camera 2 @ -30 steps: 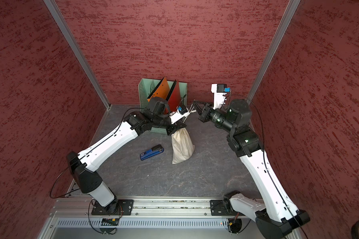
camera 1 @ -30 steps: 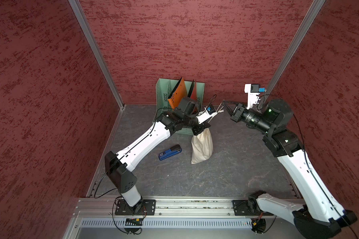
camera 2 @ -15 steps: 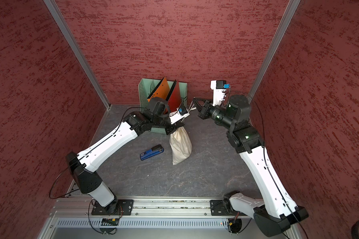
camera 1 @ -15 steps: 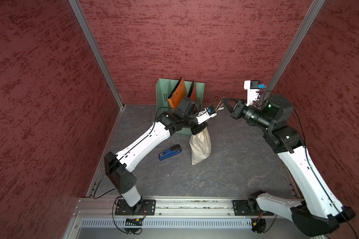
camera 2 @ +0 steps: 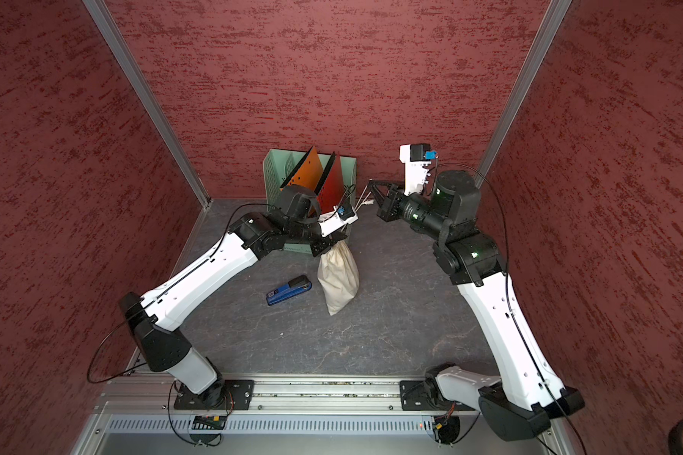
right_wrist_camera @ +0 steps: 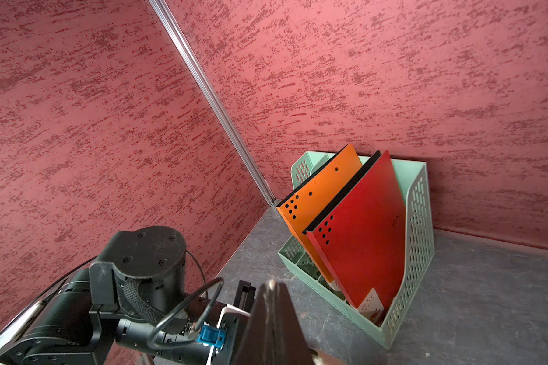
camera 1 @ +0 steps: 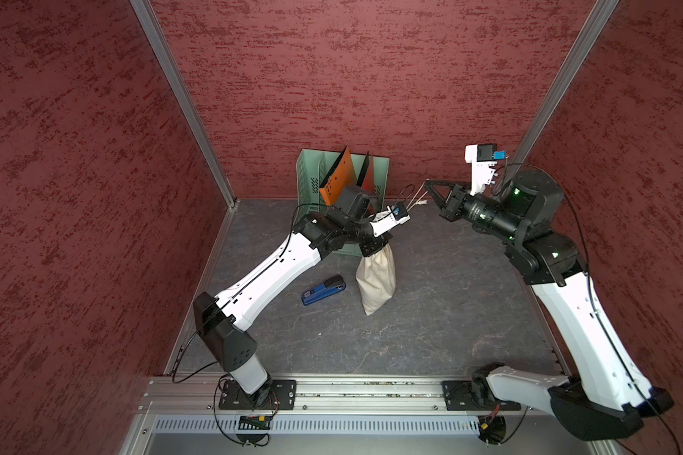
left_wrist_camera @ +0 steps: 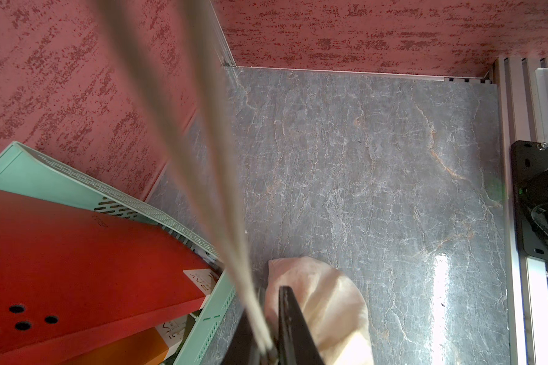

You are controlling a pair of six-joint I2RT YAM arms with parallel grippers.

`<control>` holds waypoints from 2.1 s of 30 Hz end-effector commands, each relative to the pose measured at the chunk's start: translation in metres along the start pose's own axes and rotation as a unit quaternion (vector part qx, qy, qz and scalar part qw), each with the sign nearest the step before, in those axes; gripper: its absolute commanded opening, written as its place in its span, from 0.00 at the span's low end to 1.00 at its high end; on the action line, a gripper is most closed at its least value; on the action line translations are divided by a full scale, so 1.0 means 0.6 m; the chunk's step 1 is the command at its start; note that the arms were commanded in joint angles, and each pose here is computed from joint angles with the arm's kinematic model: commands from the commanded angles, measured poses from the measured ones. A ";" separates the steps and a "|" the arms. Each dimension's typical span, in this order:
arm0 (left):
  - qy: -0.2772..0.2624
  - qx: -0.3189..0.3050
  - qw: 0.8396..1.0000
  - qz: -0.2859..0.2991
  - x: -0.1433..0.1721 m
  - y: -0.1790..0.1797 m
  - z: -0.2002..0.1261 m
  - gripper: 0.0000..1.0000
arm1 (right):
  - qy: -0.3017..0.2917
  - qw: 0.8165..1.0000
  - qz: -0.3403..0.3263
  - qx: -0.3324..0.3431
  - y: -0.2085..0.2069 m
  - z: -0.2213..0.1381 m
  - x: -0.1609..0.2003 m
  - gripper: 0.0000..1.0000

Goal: Close the soil bag
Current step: Frap the soil bag at the center of the board.

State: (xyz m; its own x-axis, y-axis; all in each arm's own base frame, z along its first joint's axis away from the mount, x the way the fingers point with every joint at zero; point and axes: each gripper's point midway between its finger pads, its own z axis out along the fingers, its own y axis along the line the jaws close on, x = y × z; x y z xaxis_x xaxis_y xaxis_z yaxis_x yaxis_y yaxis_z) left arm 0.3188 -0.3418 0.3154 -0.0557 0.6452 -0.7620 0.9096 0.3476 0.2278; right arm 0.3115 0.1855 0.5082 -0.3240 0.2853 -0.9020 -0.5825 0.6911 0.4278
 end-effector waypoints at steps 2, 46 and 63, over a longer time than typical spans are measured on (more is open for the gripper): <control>0.156 0.038 0.987 -0.029 0.137 -0.037 0.012 0.13 | -0.192 0.978 -0.078 -0.036 0.085 -0.092 -0.173 0.00; 0.053 0.033 0.991 -0.117 0.103 -0.029 -0.046 0.00 | -0.121 0.978 -0.048 0.160 -0.053 -0.075 -0.112 0.00; 0.013 0.010 0.992 -0.125 0.077 -0.009 -0.075 0.00 | -0.083 0.979 -0.015 0.186 -0.091 -0.049 -0.068 0.00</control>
State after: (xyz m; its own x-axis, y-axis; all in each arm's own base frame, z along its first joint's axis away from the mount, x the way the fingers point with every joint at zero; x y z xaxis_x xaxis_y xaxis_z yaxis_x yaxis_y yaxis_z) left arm 0.2951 -0.3048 0.3198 -0.2026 0.5306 -0.8231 0.8997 0.4327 0.0575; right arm 0.3284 0.1480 0.4823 -0.3453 0.2533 -0.9037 -0.3535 0.8569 0.3752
